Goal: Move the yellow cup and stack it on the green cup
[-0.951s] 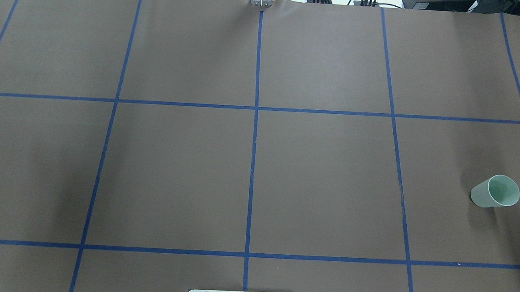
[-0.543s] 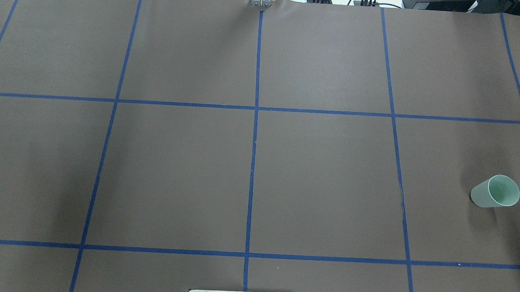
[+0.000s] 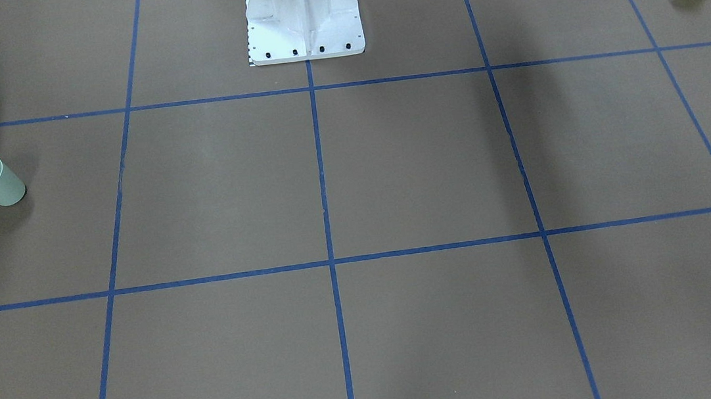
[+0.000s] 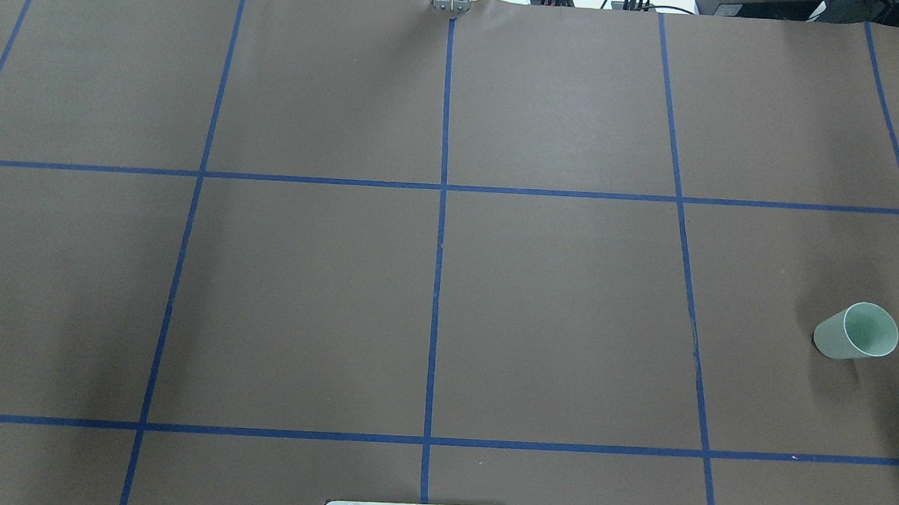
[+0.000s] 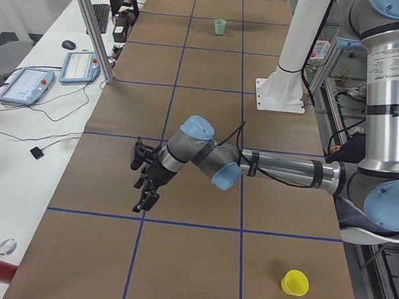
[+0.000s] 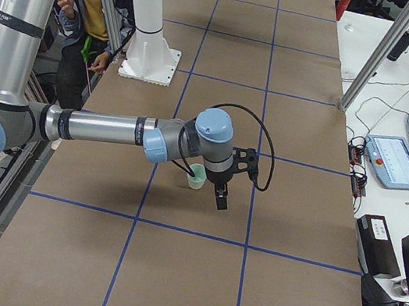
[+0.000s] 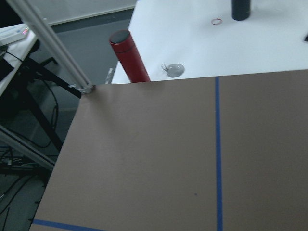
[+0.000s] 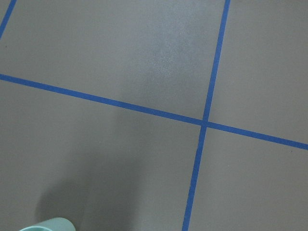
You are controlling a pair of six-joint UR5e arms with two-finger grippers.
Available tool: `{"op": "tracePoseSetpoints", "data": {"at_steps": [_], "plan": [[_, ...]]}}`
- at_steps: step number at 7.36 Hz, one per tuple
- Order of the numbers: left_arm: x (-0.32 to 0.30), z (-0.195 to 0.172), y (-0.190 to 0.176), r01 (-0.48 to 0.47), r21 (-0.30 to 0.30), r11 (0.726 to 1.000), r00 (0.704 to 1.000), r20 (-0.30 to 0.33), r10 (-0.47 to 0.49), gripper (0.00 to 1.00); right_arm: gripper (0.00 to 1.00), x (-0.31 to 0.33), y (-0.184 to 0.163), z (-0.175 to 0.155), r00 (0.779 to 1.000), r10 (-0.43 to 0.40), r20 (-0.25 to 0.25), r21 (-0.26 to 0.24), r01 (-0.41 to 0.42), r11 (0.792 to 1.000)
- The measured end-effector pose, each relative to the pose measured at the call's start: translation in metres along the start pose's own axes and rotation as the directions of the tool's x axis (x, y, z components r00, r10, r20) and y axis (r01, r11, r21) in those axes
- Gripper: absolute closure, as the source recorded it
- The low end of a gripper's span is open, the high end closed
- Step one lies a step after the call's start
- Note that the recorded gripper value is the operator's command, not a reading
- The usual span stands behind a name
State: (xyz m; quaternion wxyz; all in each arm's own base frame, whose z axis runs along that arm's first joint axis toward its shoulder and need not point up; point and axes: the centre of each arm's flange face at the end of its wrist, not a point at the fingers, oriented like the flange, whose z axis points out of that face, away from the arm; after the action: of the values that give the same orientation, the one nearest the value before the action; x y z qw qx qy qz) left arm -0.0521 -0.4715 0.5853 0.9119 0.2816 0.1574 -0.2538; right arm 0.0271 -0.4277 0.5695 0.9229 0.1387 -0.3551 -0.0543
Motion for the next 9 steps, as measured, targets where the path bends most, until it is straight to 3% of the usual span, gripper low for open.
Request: {"op": "tracePoseSetpoints", "data": {"at_steps": [2,5,7,9], "plan": [[0.007,0.011,0.016,0.097,0.081,0.992,0.983,0.149,-0.108,0.0,0.0,0.002,0.005,0.002,1.0,0.005,0.001,-0.006,-0.005,1.0],[0.008,0.03,0.047,0.221,0.149,0.964,0.907,0.333,-0.26,0.0,0.0,0.002,0.009,0.002,1.0,0.007,0.002,-0.011,-0.007,1.0],[-0.011,0.04,0.062,0.291,0.189,0.938,0.817,0.461,-0.347,0.0,0.0,0.003,0.011,0.003,1.0,0.006,0.002,-0.013,-0.006,1.0],[-0.016,0.05,0.088,0.354,0.241,0.903,0.681,0.596,-0.426,0.0,0.0,0.004,0.017,0.004,1.0,-0.005,0.006,0.0,0.005,1.0]]}}
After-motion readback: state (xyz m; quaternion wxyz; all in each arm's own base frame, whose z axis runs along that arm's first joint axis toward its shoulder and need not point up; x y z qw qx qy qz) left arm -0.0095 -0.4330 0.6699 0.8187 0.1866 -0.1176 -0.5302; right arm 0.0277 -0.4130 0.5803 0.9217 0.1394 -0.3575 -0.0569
